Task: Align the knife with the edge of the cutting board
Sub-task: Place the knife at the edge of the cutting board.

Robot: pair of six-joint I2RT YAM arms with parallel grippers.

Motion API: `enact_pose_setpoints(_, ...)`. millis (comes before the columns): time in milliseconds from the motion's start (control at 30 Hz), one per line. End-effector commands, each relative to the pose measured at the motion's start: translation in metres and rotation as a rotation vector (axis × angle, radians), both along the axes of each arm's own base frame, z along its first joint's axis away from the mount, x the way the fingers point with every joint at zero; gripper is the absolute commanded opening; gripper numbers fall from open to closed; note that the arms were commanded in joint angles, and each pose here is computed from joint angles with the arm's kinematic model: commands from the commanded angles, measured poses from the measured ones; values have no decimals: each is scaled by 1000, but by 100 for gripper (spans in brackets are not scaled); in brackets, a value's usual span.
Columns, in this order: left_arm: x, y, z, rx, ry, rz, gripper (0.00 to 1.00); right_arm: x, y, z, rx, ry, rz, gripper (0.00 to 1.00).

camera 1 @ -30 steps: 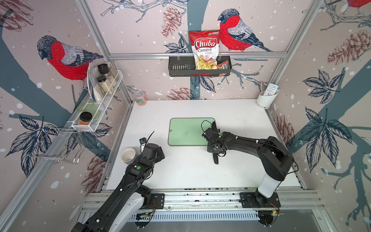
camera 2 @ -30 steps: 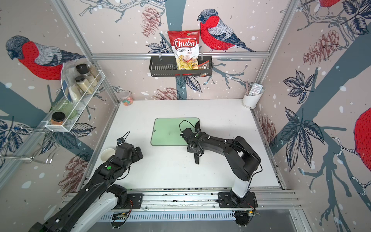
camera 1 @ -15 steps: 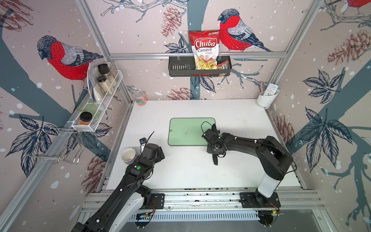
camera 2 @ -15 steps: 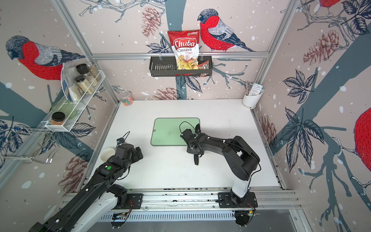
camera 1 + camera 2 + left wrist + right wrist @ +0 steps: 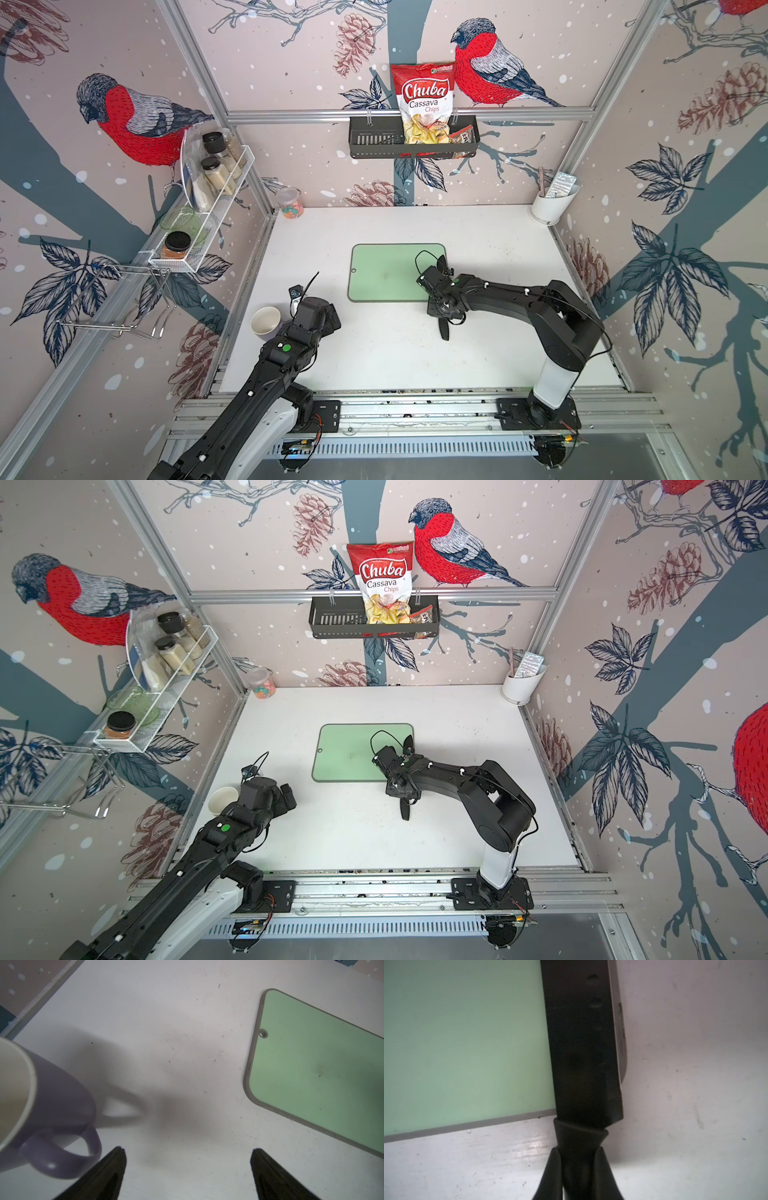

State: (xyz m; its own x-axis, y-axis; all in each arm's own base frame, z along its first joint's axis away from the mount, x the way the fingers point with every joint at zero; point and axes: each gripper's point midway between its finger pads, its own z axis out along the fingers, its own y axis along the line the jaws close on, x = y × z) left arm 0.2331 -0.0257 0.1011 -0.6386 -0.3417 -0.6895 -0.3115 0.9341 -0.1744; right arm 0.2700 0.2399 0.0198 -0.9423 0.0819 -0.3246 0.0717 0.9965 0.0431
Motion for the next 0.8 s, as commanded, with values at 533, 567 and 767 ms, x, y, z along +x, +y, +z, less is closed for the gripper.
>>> enact_pose_setpoints(533, 5, -5, 1, 0, -6, -23, 95, -7, -14, -4, -53, 40, 43, 0)
enact_pose_setpoints(567, 5, -5, 1, 0, -5, -22, 96, -7, -16, -4, -59, 38, 46, 0)
enact_pose_setpoints(767, 5, -5, 0, 0, -4, -23, 95, -6, -21, 0, -72, 30, 43, 0)
